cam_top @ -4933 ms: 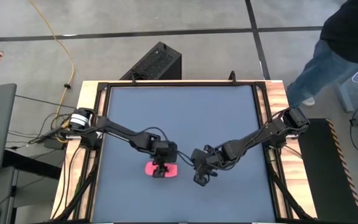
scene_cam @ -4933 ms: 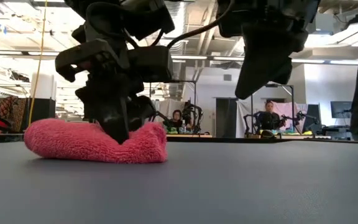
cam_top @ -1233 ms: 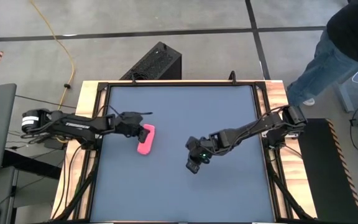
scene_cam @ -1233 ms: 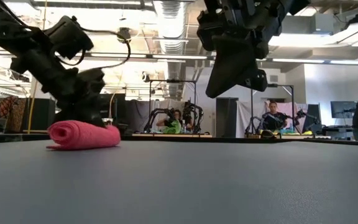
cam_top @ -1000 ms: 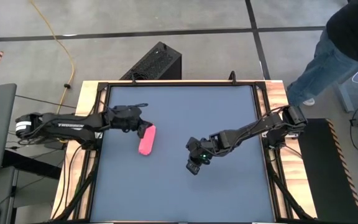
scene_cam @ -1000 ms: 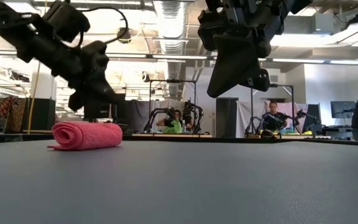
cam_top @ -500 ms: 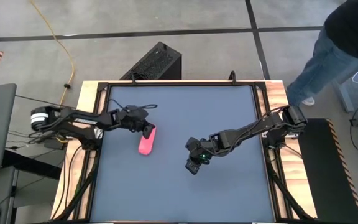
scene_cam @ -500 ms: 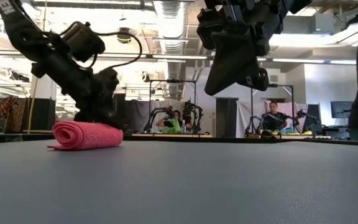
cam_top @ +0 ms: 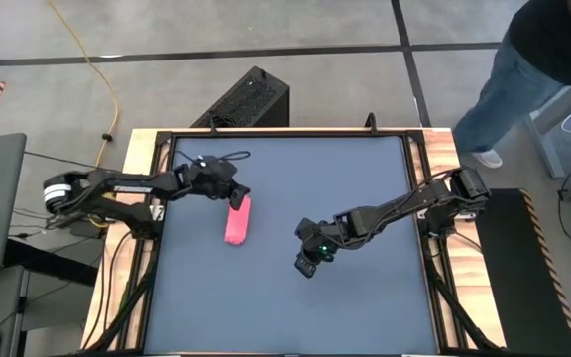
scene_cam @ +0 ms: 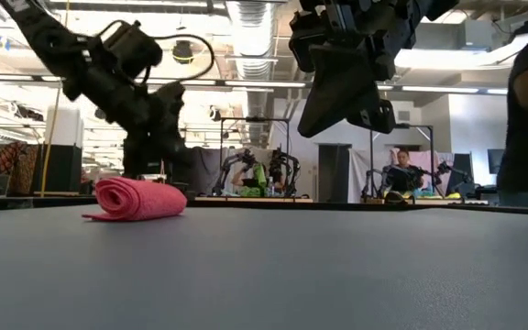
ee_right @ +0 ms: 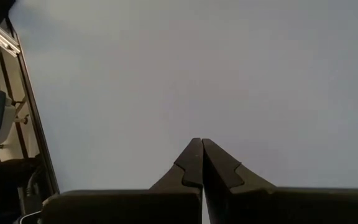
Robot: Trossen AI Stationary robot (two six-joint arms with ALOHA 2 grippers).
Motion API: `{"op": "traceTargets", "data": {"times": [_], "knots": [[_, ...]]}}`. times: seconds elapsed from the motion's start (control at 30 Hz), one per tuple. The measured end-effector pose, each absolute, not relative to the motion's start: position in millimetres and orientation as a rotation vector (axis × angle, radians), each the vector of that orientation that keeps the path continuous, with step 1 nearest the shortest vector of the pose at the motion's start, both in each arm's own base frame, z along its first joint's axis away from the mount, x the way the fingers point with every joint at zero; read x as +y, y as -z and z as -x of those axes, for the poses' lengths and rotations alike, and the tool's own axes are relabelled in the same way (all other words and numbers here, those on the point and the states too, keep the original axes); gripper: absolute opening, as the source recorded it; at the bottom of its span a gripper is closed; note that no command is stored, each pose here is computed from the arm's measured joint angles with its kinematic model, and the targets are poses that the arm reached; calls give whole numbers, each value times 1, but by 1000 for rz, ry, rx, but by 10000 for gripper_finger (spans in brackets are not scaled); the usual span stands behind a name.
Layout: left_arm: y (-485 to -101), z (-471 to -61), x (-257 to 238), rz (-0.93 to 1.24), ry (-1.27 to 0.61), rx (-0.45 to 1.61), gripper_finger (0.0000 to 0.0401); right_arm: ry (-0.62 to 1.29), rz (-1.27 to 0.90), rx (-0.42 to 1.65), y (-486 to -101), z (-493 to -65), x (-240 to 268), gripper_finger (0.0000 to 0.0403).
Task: Roll towel
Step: Roll the pink towel
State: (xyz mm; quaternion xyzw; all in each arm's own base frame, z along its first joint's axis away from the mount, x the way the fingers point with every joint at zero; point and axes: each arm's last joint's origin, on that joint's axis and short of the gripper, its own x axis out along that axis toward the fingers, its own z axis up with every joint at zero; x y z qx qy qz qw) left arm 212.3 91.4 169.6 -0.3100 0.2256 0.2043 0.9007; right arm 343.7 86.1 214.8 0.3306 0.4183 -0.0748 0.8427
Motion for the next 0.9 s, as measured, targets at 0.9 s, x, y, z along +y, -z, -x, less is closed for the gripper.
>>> {"op": "traceTargets", "data": {"times": [0.9], "knots": [[-141, -206, 34, 490, -72, 823, 6, 139, -661, 769, -222, -354, 71, 22]]}}
